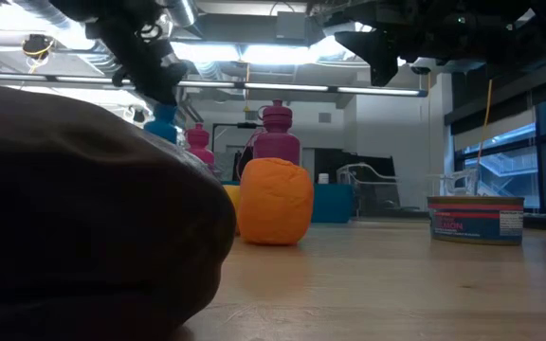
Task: Pick & Place Food Item
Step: Put the blue bottle into the left transparent bin
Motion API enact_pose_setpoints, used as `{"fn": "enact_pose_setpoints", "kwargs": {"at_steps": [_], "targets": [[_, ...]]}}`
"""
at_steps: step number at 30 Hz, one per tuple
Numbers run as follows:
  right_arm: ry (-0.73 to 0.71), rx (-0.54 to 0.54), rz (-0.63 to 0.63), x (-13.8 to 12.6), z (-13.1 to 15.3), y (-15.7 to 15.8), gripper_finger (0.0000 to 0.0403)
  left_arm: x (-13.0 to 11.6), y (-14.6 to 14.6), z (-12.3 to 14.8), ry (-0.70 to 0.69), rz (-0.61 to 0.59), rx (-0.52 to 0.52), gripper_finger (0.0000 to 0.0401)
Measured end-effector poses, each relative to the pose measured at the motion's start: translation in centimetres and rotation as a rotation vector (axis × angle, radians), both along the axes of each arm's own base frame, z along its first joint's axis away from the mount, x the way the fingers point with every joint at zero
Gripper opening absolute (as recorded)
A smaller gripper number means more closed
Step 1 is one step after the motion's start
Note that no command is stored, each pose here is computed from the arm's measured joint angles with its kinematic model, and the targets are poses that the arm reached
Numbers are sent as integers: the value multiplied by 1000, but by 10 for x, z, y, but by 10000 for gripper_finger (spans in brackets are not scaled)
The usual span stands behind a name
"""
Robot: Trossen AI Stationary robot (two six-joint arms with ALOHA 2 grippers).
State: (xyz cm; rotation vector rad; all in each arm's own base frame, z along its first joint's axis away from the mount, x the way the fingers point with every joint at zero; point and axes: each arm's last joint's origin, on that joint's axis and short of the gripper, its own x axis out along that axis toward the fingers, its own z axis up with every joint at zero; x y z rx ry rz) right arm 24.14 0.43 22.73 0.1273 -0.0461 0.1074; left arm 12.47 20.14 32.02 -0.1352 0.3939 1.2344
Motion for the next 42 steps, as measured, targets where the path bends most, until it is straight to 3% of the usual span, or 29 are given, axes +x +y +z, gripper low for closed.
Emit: {"fn": "enact_pose_setpoints", "kwargs": {"at_steps": [15, 42], "targets": [[0, 0, -4, 0, 0, 0, 207, -2, 2, -28, -9, 35, 6, 25], [2, 15, -3, 0, 0, -1, 207, 5, 13, -43, -10, 52, -48, 27]]}}
